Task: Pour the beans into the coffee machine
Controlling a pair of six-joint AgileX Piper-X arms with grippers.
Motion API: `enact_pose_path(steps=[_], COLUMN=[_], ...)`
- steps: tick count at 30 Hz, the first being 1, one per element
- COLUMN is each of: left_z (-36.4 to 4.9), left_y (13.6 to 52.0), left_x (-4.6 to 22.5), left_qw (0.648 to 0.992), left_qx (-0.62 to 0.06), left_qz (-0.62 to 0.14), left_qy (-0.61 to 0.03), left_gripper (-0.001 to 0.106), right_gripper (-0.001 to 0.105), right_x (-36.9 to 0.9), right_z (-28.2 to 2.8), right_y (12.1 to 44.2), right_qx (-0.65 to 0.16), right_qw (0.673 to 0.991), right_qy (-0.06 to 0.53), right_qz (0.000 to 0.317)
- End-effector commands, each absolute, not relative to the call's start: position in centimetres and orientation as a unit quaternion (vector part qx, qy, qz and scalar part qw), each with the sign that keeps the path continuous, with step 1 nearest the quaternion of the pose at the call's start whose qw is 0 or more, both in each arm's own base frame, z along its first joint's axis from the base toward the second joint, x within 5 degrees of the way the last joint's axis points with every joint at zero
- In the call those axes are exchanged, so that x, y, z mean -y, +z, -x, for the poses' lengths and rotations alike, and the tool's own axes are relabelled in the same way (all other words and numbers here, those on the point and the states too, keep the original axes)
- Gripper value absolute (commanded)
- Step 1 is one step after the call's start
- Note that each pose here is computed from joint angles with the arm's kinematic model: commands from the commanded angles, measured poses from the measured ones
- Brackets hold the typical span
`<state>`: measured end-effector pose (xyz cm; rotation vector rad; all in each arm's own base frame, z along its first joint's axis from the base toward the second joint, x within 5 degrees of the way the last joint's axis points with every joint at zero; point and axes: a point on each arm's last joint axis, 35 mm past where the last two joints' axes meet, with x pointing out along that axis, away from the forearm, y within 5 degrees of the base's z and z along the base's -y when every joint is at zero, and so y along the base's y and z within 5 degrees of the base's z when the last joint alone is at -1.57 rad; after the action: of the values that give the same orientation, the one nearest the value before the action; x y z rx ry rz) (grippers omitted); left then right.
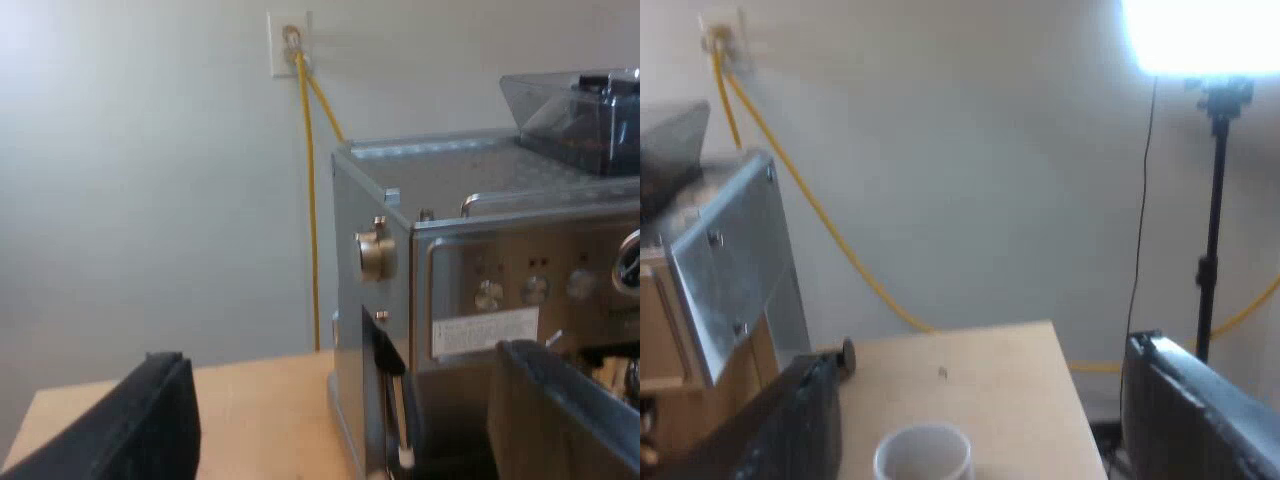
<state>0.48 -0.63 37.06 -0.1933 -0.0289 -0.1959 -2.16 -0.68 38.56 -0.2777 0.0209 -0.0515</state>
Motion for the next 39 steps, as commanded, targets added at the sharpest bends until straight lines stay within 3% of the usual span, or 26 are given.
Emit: enact_pose_path(steps=[1, 13, 14, 22, 32, 39], left_z=[-0.7, -1.1, -1.3, -2.6, -2.7, -2.7], left_y=[36.9, 33.7, 33.3, 29.4, 29.1, 29.1], left_x=[0.6, 0.6, 0.6, 0.6, 0.6, 0.6], left_qw=[0.991, 0.985, 0.984, 0.969, 0.968, 0.968], left_qx=[-0.003, -0.12, -0.13, -0.215, -0.219, -0.219], left_qz=[0.097, 0.093, 0.094, 0.099, 0.097, 0.097], left_qy=[-0.093, -0.081, -0.08, -0.072, -0.072, -0.072], left_gripper=[0.063, 0.063, 0.063, 0.063, 0.063, 0.063], right_gripper=[0.062, 0.062, 0.062, 0.062, 0.062, 0.062], right_x=[0.7, 0.4, 0.2, -0.2, -0.3, -0.3], right_z=[2.2, -0.4, -1.3, -3.4, -4.9, -5.2], right_y=[38.3, 34.8, 33.4, 29.1, 24.6, 23.8], right_qx=[-0.035, -0.094, -0.117, -0.185, -0.252, -0.258], right_qw=[0.988, 0.989, 0.989, 0.978, 0.963, 0.961], right_qy=[-0.026, -0.006, 0.012, 0.037, 0.042, 0.046], right_qz=[0.146, 0.111, 0.087, 0.086, 0.09, 0.092])
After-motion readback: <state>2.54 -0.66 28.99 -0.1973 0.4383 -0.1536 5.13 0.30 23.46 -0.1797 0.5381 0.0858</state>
